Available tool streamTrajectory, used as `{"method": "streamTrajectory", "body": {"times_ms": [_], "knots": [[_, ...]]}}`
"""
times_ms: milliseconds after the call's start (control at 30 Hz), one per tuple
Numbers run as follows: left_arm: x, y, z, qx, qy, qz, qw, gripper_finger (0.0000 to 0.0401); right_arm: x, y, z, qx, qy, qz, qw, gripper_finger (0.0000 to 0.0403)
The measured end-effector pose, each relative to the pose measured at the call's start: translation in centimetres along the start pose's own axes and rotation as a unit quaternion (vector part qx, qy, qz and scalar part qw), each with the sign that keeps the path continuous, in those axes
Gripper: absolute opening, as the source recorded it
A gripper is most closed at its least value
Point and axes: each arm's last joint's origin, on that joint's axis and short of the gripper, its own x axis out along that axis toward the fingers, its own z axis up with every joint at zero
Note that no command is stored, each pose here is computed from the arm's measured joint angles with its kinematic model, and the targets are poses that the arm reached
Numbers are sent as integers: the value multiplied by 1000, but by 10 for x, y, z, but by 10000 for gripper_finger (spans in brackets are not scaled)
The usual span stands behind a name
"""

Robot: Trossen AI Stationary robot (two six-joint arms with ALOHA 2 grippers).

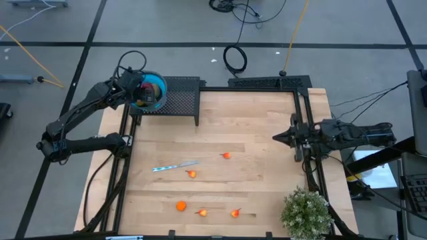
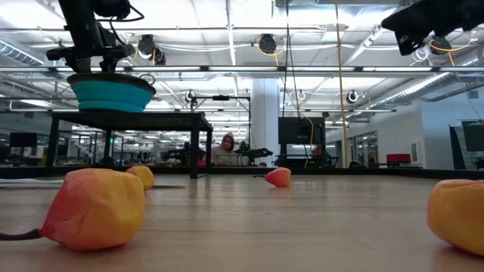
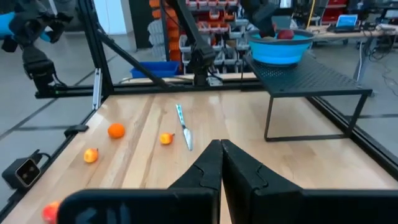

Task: Pick & Place Fruit
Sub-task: Put the pomegranate into the blue strainer bowl on the shelf

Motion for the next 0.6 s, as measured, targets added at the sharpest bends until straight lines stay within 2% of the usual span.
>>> {"method": "streamTrajectory", "body": {"times_ms": [200,600], "knots": [[0,0,0,7,0,4,1000,202,0,-1,-9,15,-9,1,1000,0],[0,3,-4,31,17,16,999,203,0,0,-6,14,-24,1,1000,0]]}}
